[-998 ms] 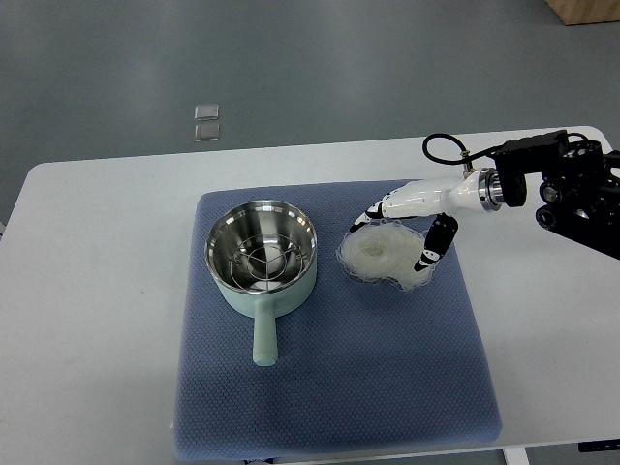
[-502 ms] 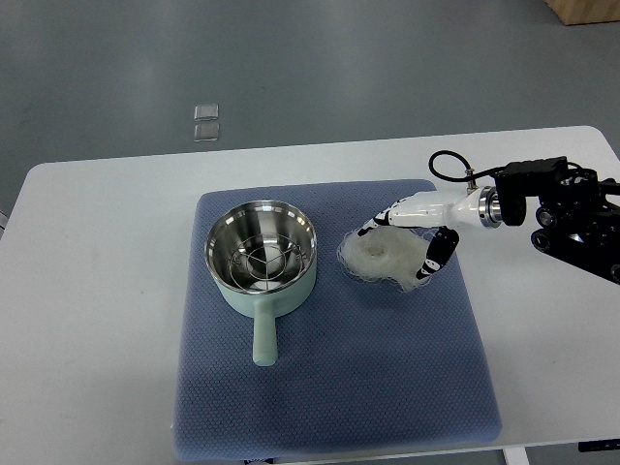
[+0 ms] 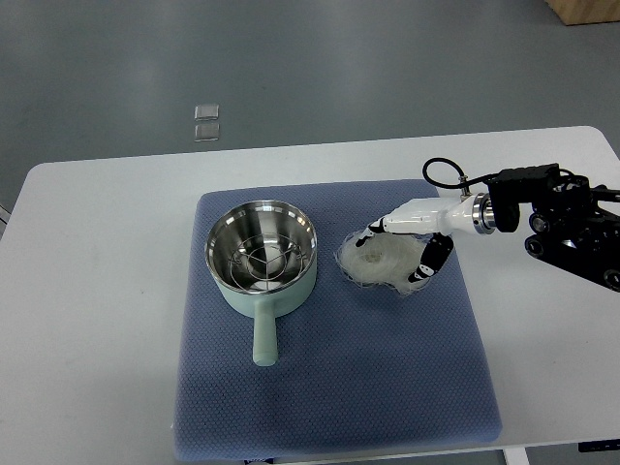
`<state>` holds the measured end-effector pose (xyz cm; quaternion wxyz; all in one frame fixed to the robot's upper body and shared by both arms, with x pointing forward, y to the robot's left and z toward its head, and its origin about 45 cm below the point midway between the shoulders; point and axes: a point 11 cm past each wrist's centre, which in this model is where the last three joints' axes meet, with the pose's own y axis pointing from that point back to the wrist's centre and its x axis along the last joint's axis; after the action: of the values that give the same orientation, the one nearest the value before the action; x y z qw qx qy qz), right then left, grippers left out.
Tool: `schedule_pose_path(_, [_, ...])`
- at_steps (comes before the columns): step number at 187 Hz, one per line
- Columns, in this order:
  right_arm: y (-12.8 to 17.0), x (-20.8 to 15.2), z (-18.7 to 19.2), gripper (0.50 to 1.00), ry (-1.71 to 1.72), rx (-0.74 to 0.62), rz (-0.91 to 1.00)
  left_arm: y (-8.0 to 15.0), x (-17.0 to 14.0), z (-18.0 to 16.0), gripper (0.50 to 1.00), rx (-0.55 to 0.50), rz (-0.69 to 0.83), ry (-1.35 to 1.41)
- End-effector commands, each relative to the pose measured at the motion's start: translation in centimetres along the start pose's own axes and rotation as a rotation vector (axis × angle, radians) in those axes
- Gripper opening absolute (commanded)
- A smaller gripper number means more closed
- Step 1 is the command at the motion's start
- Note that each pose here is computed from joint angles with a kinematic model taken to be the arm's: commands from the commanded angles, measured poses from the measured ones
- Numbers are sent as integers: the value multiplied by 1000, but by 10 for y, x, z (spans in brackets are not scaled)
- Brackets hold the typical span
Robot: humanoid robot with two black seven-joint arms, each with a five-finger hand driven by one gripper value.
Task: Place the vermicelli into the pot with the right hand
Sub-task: 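Close the right hand fingers around the vermicelli bundle, then lift the vermicelli and carry it over the green saucepan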
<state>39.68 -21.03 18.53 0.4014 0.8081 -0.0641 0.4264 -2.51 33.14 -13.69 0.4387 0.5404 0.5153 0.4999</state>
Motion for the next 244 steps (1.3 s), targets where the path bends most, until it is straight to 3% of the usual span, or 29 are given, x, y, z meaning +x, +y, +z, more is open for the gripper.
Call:
schedule_pose_path(1, [0,-1,0,709,-1,1,-5,0,0,0,1000,0,0,0])
schedule_pose_path(10, [0,-1,0,662,-3,2,-6,0,0,0,1000,0,0,0])
schedule_pose_path(30, [0,0,0,500,-3,2,-7,0,0,0,1000,0,0,0])
schedule_pose_path(140, [16,49,0,500,-58,21,140,0,0,0,1000,0,0,-2])
schedule_pose_path(198, [34,102,-7,500,-22,25,217,0,0,0,1000,0,-1,-2])
schedule_pose_path(244, [36,152,-39,500,-21,110,291,0,1,0,1000,0,2,-1])
